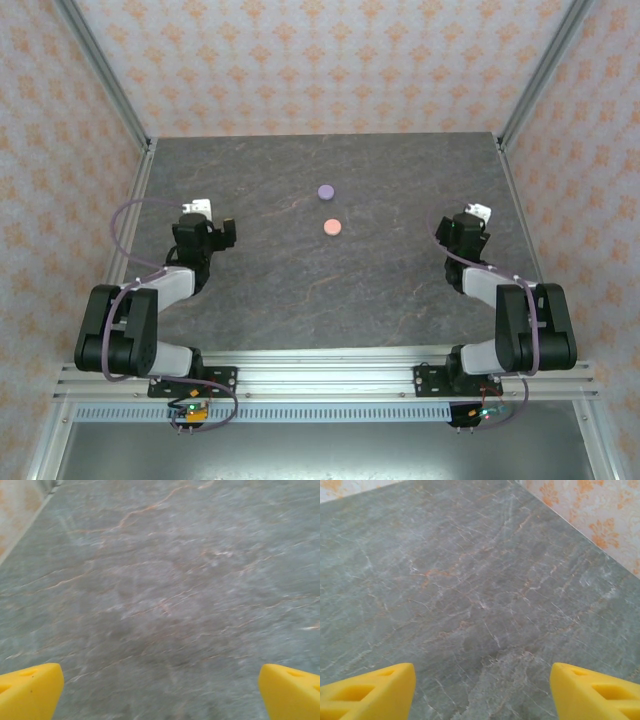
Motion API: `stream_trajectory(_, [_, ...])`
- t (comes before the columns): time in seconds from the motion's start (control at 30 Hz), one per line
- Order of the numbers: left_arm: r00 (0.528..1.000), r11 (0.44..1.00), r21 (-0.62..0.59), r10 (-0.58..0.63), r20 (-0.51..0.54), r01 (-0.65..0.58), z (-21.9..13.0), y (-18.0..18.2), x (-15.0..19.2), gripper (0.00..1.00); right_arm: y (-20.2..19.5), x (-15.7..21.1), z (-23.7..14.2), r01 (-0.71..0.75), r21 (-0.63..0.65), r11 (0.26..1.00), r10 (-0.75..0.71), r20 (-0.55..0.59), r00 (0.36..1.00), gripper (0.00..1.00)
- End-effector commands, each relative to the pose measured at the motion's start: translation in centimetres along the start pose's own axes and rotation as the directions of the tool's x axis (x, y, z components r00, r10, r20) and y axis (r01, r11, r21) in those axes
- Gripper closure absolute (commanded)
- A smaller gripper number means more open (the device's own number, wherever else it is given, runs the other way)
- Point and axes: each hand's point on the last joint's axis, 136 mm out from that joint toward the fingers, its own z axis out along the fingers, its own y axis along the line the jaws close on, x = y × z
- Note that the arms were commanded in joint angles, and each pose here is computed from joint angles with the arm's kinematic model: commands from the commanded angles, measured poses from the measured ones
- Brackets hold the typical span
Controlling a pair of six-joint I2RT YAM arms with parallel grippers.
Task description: Insert the wireless bluetooth earbuds into the charging case
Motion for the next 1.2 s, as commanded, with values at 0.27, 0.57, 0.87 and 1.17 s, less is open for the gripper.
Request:
stream_trajectory(0.27, [0.994, 0.997, 0.081, -0.006, 0.111, -0.003, 0.8, -1.3, -0.3, 0.00, 1.6, 0.0, 1.0, 0.008, -0.105, 0.994, 0.002, 0.095, 0.995, 0.26])
stream_trajectory(0.57, [0.995, 1.000, 0.021, -0.010, 0.102, 0.008, 1.0, -0.6, -0.4, 0.00, 2.2, 0.3, 1.1, 0.044, -0.103, 0.994, -0.034, 0.092, 0.995, 0.01])
stream_trajectory(0.87, [0.995, 1.000, 0.022, -0.009, 0.101, 0.007, 1.0, -0.7, -0.4, 0.00, 2.2, 0.3, 1.1, 0.048, -0.101, 0.994, -0.038, 0.091, 0.995, 0.01])
stream_trajectory(1.17, [0.995, 1.000, 0.020, -0.009, 0.100, 0.007, 1.0, -0.6, -0.4, 0.00, 2.3, 0.3, 1.1, 0.051, -0.100, 0.994, -0.042, 0.092, 0.995, 0.01])
